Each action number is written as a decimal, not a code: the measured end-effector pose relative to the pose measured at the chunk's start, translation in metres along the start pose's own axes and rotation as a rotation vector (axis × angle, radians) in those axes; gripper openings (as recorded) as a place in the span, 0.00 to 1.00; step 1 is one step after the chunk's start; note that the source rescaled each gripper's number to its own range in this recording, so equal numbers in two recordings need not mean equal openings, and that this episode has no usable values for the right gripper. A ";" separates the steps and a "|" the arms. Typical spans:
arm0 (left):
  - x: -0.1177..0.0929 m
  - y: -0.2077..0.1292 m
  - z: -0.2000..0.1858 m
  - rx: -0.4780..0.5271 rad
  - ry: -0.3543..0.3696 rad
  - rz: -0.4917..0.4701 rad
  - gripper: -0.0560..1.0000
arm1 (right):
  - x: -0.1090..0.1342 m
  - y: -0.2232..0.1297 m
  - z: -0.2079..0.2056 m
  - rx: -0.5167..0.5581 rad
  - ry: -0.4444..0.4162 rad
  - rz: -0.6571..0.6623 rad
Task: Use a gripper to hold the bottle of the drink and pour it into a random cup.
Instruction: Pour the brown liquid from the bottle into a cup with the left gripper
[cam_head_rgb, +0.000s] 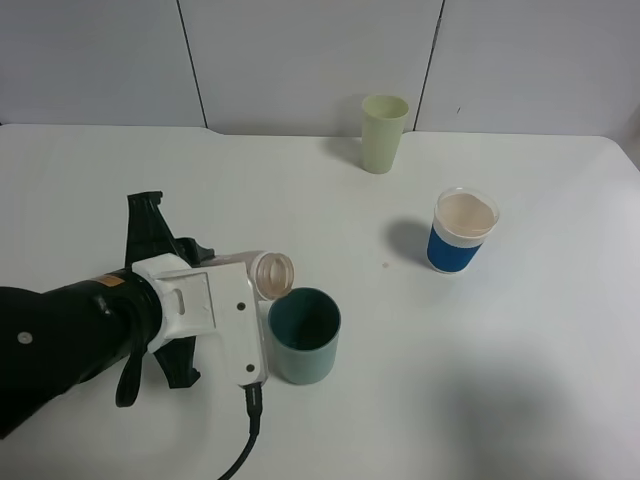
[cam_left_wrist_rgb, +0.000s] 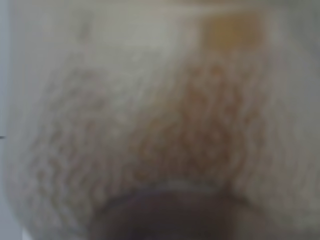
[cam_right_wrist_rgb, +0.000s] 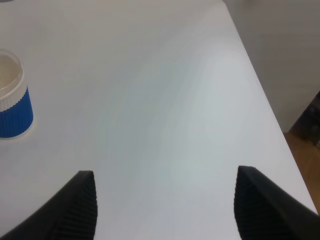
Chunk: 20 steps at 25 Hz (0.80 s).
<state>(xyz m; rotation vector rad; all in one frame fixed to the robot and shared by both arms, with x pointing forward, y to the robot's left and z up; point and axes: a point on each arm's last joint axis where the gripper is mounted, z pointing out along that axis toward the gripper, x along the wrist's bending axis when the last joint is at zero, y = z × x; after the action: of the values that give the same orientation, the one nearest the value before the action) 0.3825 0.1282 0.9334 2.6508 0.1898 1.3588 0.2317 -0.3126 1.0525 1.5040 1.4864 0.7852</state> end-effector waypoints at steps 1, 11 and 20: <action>-0.001 0.000 0.000 0.005 0.002 0.001 0.09 | 0.000 0.000 0.000 0.000 0.000 0.000; 0.000 0.012 0.008 0.047 0.025 -0.016 0.09 | 0.000 0.000 0.000 0.000 0.000 0.000; -0.004 0.017 0.003 0.039 0.076 0.036 0.09 | 0.000 0.000 0.000 0.000 0.000 0.000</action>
<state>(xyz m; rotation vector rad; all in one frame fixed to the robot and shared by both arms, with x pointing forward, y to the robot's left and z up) 0.3838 0.1106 0.9317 2.6482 0.1797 1.4838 0.2317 -0.3126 1.0525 1.5040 1.4864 0.7852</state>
